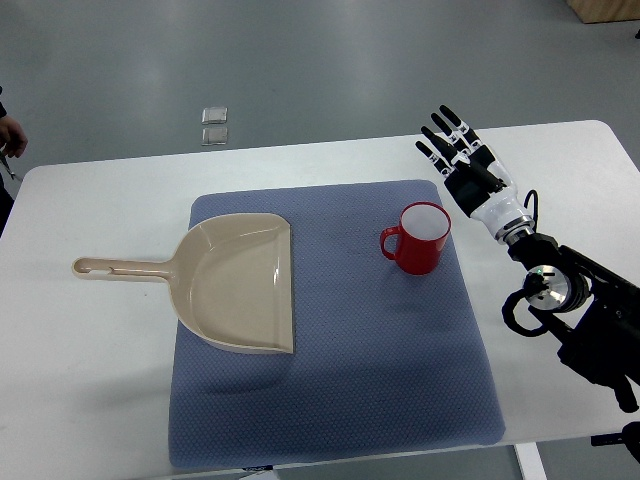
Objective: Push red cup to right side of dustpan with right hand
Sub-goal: 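Move the right hand down toward the red mug's far side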
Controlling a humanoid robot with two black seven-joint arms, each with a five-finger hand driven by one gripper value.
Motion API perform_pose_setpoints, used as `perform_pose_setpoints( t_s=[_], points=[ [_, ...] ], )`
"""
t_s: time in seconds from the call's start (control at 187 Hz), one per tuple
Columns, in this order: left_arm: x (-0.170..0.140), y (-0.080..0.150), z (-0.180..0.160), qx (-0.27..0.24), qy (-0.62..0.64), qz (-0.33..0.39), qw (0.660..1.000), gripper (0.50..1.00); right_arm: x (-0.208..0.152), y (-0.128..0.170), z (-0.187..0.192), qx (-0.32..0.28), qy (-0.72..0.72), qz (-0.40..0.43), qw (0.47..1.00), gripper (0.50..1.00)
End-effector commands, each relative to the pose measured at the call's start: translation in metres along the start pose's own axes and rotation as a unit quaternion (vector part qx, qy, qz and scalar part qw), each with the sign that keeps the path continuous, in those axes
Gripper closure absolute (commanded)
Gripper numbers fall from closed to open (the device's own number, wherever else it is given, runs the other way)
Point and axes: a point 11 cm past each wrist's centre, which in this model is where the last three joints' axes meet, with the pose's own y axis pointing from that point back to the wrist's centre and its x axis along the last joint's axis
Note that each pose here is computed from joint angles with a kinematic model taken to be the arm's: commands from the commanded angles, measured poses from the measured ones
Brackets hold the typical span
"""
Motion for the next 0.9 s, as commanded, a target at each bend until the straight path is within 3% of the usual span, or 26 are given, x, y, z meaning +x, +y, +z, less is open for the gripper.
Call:
perform_pose_setpoints(
  t_s=[0.0, 0.198, 0.391, 0.691, 0.894],
  points=[
    [0.000, 0.000, 0.000, 0.001, 0.000, 0.000, 1.000, 0.500, -0.001, 0.000, 0.001, 0.000, -0.001, -0.001, 1.000, 0.566],
    [0.001, 0.000, 0.000, -0.001, 0.001, 0.001, 1.000, 0.500, -0.003, 0.000, -0.001, -0.006, 0.009, -0.016, 1.000, 0.566],
    [0.001, 0.000, 0.000, -0.001, 0.001, 0.001, 1.000, 0.500, -0.013, 0.006, -0.011, -0.043, 0.070, -0.099, 0.992, 0.566],
    [0.000, 0.000, 0.000, 0.001, 0.000, 0.000, 1.000, 0.500, -0.014, 0.027, -0.026, -0.146, 0.262, -0.191, 0.935, 0.566],
    [0.000, 0.000, 0.000, 0.001, 0.000, 0.000, 1.000, 0.500, -0.012, 0.031, -0.026, -0.161, 0.322, -0.205, 0.910, 0.566]
  ],
)
